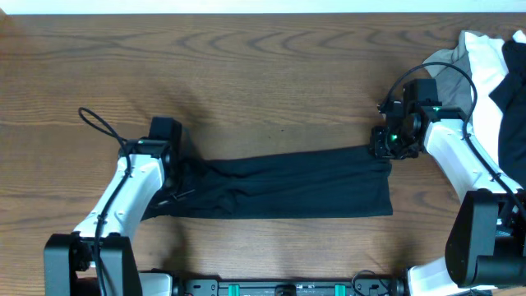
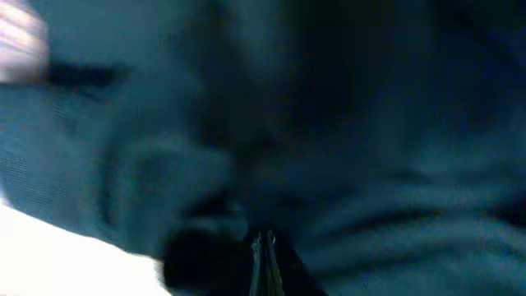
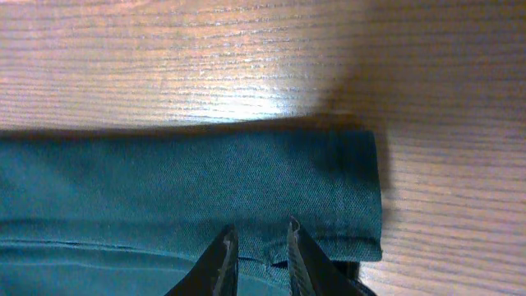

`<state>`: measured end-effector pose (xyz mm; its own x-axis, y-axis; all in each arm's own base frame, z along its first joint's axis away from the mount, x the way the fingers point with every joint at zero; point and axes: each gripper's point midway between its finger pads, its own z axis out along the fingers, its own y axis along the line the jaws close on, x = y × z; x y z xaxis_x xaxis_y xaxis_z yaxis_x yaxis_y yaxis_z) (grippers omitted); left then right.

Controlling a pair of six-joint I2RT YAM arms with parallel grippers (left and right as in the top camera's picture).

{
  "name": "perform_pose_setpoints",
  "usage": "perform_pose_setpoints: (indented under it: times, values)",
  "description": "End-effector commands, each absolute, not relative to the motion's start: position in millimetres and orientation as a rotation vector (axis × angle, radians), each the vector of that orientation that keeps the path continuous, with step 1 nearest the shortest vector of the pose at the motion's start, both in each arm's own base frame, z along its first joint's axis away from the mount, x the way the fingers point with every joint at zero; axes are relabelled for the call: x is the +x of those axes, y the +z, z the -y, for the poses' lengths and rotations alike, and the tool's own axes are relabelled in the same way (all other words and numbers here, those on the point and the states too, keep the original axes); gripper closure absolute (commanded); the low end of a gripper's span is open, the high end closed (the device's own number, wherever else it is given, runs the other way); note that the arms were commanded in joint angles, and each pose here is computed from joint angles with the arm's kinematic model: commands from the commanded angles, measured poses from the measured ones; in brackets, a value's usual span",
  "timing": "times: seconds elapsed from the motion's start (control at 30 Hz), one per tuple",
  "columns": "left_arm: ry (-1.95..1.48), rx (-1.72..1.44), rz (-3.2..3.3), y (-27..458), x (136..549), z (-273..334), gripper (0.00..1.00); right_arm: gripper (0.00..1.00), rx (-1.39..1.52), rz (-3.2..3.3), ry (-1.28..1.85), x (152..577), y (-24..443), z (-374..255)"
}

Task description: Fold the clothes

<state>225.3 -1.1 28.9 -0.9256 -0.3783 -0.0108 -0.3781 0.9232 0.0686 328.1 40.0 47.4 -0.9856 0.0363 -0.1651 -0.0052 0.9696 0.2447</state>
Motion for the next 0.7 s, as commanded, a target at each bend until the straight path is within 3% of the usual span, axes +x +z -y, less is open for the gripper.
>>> perform_pose_setpoints:
  times: [0.0, 0.23, 0.5, 0.67]
  values:
    - [-0.327, 0.735, 3.103, 30, 233, -34, 0.94, 0.81, -0.021, -2.932, 0.354, 330, 53, -41]
    - [-0.315, 0.772, 3.130, 30, 241, -37, 0.94, 0.69, 0.085, -2.957, 0.361, 325, 52, -34]
    - [-0.287, 0.770, 3.129, 29, 242, -34, 0.94, 0.47, 0.320, -2.948, 0.346, 319, 55, 13]
    - [-0.288, 0.769, 3.126, 29, 241, -34, 0.93, 0.47, 0.322, -2.950, 0.443, 311, 57, 20]
